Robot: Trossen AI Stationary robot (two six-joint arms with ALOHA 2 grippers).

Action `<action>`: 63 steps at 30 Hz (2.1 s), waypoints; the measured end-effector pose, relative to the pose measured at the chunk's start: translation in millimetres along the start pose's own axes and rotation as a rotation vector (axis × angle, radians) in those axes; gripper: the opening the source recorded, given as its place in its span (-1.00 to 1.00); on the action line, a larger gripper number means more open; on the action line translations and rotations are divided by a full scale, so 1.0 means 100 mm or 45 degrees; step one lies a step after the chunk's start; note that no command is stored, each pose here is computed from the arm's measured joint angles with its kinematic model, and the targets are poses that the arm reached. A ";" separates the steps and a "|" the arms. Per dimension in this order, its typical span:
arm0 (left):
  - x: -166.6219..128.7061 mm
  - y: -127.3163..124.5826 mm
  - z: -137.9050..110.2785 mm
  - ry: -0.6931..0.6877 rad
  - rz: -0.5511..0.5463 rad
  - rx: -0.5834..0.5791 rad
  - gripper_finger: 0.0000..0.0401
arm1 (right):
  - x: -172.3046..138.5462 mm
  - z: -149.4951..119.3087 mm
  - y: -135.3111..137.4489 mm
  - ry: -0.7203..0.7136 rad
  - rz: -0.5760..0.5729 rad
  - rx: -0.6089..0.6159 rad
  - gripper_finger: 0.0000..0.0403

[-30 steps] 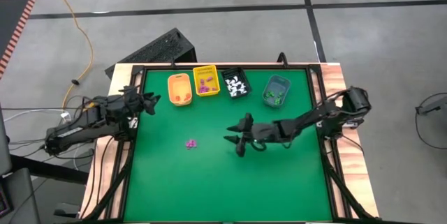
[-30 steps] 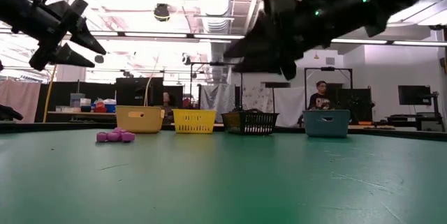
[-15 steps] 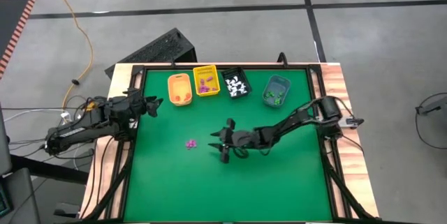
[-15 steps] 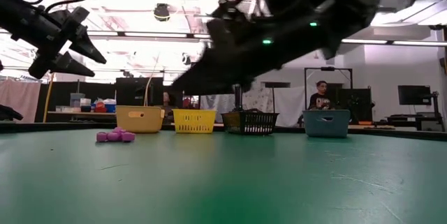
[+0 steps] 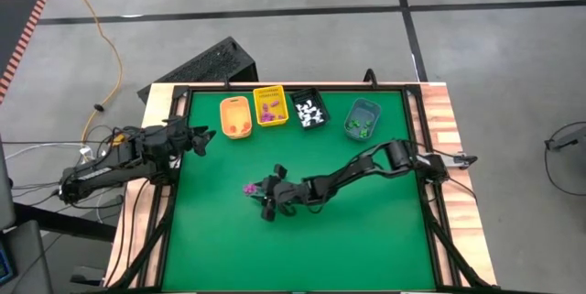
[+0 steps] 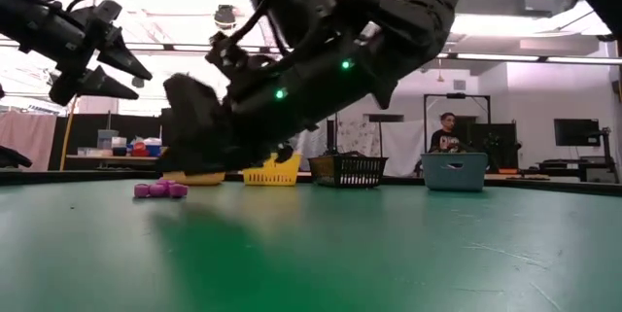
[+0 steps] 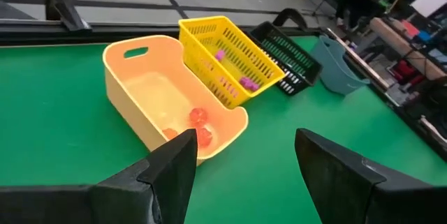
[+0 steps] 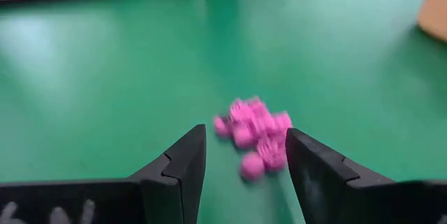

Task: Sort Halloween decoration
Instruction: Put the pink skeleton toy into the yellow bin

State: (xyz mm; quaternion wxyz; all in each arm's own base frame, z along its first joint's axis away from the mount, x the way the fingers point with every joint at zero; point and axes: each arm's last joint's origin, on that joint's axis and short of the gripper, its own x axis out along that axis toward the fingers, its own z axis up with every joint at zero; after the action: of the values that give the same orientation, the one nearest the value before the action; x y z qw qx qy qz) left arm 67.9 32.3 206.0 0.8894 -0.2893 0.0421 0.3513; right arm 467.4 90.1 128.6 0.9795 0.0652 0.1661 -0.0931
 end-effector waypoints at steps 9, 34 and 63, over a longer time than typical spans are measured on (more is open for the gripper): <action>0.00 -0.01 0.00 0.013 -0.039 0.027 0.15 | 0.05 -0.04 -0.07 0.091 -0.181 -0.053 -0.05; 0.00 -0.01 0.00 0.013 -0.031 0.029 0.15 | 0.02 0.12 -0.08 -0.070 -0.247 0.210 -0.05; 0.00 -0.01 0.00 0.015 -0.034 0.049 0.15 | 0.10 -0.19 -0.05 0.016 -0.292 0.234 -0.05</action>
State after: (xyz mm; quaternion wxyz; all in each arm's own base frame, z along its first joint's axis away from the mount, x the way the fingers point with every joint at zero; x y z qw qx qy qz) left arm 68.4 31.7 206.6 0.8992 -0.2747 0.0502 0.3369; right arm 470.0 87.0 107.5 0.9513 0.1357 0.1692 -0.2190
